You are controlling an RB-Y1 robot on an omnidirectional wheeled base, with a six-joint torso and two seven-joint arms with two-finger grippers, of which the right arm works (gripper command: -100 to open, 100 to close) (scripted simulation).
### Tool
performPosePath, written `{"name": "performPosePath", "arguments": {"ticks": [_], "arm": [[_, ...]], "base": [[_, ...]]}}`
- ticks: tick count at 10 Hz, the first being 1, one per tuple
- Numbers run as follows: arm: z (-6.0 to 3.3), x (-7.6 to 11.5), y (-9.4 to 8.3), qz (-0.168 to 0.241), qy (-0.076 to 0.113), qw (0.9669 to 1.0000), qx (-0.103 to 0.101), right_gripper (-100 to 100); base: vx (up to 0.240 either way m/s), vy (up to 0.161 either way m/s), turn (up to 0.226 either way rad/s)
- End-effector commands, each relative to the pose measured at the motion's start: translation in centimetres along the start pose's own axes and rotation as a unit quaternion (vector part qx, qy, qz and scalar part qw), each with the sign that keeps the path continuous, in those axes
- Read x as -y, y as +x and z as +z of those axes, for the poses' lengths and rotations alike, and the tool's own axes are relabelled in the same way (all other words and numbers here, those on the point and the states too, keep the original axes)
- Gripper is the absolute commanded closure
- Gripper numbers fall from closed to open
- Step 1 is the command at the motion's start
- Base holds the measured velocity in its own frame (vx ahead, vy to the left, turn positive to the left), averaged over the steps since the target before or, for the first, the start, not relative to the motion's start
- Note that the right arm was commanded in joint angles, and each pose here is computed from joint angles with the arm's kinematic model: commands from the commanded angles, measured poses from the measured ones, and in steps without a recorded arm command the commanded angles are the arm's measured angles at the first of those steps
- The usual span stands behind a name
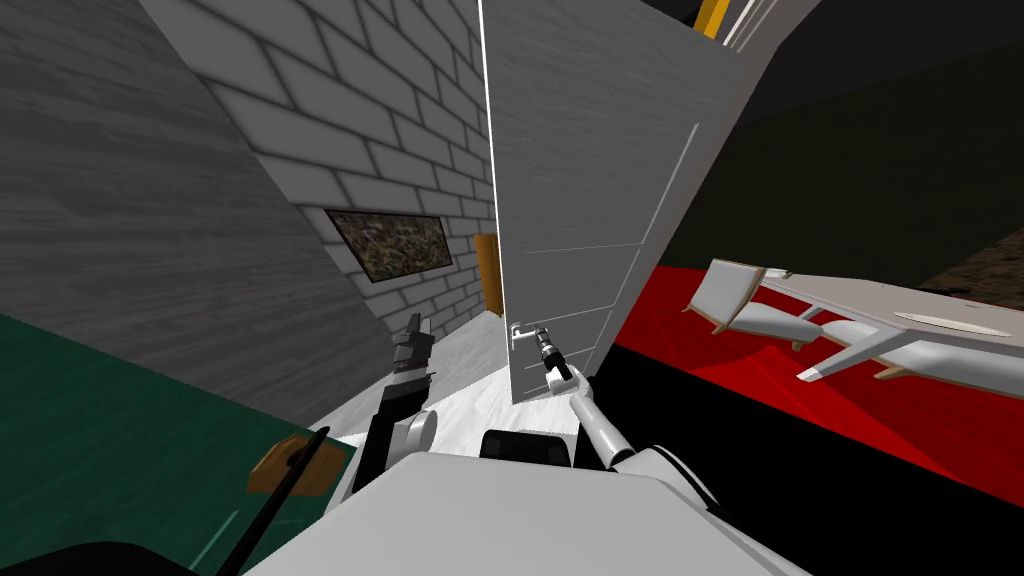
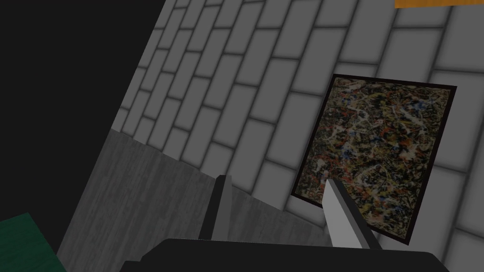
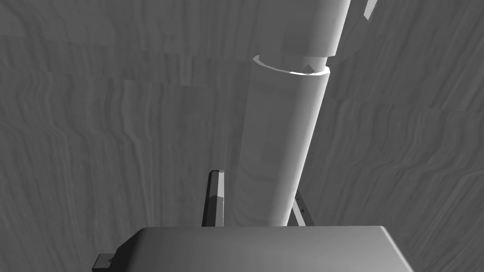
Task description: Push the door open
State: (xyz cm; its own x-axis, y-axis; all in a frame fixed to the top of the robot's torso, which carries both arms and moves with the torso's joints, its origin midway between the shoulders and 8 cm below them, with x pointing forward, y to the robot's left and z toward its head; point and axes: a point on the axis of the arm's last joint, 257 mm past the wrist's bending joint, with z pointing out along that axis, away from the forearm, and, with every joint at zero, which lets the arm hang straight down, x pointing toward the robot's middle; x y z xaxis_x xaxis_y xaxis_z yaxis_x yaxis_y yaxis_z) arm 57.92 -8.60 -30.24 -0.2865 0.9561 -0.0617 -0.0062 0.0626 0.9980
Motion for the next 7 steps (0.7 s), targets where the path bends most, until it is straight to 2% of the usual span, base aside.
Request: {"name": "performPosePath", "arguments": {"ticks": [1,7], "arm": [[-0.28,-0.4,-1.2,-0.005,-0.003,1.0000,0.008,100],[-1.45,-0.3,-2.1,-0.010,-0.002,0.9996,0.025,100]], "base": [[0.024,-0.006,0.012],[0.076,0.021,-0.025]]}}
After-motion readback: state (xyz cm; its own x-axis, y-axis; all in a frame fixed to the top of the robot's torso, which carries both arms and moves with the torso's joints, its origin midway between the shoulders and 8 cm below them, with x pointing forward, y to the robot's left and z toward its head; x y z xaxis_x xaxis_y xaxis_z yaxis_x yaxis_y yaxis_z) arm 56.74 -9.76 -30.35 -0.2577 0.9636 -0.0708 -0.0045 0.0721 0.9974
